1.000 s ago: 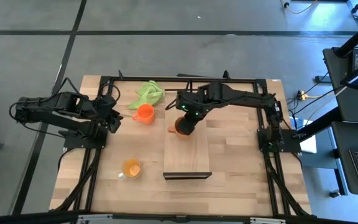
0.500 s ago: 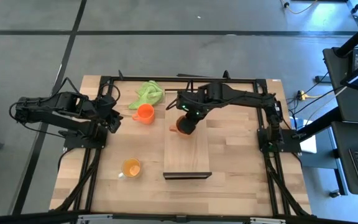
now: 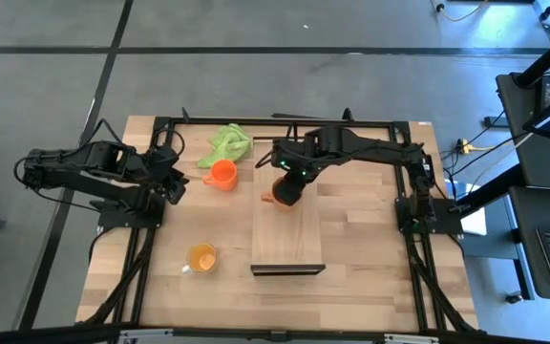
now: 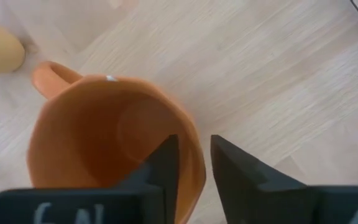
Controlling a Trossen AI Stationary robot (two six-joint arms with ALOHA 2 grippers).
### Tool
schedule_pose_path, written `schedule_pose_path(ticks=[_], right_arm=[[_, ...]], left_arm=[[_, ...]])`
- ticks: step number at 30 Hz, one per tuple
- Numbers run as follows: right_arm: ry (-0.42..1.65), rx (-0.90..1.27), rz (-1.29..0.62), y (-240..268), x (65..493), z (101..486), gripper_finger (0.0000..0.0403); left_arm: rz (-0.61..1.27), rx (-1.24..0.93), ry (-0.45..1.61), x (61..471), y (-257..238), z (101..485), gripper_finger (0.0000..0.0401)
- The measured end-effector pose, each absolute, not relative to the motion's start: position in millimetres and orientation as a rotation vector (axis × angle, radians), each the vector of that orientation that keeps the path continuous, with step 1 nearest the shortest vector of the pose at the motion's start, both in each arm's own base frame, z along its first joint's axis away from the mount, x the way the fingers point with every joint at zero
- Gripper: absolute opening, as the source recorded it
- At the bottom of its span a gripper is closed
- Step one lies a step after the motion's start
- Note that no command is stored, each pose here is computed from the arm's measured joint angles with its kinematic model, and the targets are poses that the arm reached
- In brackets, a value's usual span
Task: Stack small to large cups/mugs on shelf
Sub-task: Put the brown mug on the shelf, then put the orange mug on the shelf
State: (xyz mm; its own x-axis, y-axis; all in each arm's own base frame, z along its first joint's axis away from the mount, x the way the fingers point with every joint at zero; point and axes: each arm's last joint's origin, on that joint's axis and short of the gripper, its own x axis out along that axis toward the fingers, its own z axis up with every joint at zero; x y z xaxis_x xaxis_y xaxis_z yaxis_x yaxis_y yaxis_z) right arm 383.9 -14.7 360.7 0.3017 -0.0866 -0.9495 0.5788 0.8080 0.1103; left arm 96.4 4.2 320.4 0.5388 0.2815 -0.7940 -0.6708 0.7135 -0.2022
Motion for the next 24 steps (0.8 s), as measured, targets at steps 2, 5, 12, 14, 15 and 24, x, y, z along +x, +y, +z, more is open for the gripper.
schedule_pose_path(ticks=[2,5,12,14,15,24], right_arm=[[1.191,0.483,-0.466,-15,384,361,0.0106],[1.186,0.481,-0.462,-15,385,361,0.0121],[1.132,0.449,-0.461,-15,381,373,0.0148],[1.094,0.438,-0.464,-16,381,381,0.0153],[1.072,0.428,-0.467,-16,380,386,0.0155],[0.882,0.341,-0.53,-20,365,425,0.0164]], left_arm=[[0.599,-0.531,0.82,96,4,320,0.0128],[0.597,-0.531,0.82,96,4,320,0.0128],[0.58,-0.53,0.83,96,4,320,0.0128],[0.572,-0.519,0.835,97,4,320,0.0128],[0.572,-0.518,0.834,97,4,320,0.0128],[0.384,-0.473,0.889,102,-2,315,0.0128]])
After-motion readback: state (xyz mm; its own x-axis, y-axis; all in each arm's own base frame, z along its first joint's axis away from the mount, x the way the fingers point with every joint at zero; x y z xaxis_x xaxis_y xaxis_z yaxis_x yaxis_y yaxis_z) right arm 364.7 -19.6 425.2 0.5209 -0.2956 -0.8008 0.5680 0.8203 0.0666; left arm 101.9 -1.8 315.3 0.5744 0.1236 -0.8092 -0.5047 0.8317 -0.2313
